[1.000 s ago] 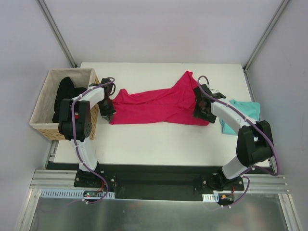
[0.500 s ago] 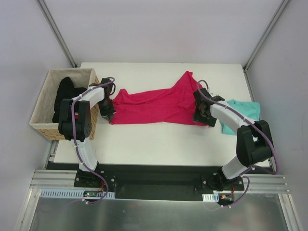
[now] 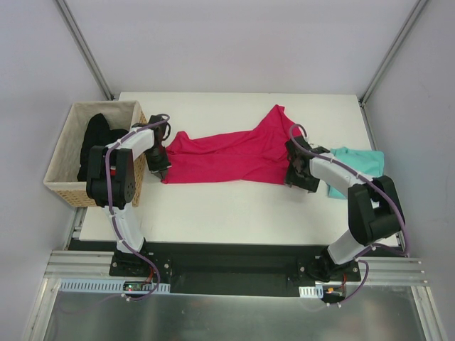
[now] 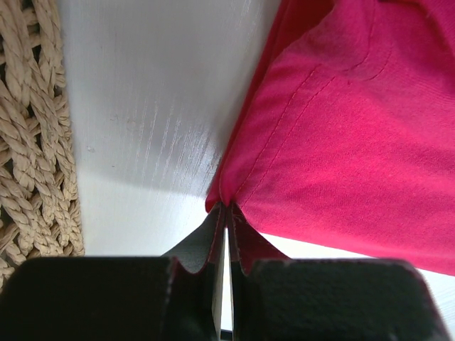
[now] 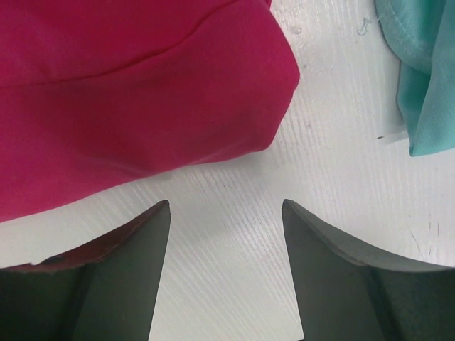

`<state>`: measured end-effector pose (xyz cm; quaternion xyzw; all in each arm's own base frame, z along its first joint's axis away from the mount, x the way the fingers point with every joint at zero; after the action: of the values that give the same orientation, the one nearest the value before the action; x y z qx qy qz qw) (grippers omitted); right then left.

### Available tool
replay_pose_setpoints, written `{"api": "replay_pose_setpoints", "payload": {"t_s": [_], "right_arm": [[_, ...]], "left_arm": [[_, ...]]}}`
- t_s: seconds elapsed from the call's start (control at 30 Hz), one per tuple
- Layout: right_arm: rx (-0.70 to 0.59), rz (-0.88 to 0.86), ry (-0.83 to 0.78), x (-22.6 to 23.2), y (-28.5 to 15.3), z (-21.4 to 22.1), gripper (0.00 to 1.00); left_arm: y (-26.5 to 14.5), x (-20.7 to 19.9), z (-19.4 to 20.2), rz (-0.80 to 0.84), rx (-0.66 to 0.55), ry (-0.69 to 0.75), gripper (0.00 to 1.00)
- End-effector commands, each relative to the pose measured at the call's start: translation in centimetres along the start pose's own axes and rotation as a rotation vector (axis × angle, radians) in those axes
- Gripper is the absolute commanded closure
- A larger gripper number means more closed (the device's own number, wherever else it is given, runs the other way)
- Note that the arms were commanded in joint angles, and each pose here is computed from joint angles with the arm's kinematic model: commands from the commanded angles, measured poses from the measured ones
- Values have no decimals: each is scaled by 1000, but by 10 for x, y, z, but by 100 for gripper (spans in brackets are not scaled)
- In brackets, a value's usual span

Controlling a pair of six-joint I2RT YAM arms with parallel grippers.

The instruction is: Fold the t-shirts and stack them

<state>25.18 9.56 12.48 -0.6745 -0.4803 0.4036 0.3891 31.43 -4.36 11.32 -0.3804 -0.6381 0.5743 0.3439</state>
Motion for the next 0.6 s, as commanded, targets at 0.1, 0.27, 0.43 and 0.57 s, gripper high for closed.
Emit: {"api": "replay_pose_setpoints", "payload": {"t_s": [0.1, 0.27, 0.43, 0.57], "right_arm": [[-28, 1, -13, 7, 2, -14, 32], [-34, -4, -3, 6, 6, -19, 32], [-17, -22, 7, 3, 13, -27, 38], [-12, -31, 28, -2, 18, -31, 42]], "left_arm": [[-19, -1, -3, 18, -40, 14, 100], [-17, -1, -2, 12, -34, 15, 100], [-19, -1, -3, 8, -41, 19, 100], [-20, 0, -4, 1, -45, 17, 100]]}}
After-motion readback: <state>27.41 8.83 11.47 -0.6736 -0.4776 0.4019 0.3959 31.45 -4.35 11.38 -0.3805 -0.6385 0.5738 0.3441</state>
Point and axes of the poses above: each gripper's point midway between its finger pads, its own y axis out along the fingers, its own x axis along the line the jaws close on, z = x × y, the point moved 9 cm from there along -y, back along the fingers, and after that the axes turned 9 degrees about -y, right-handed, at the moved point
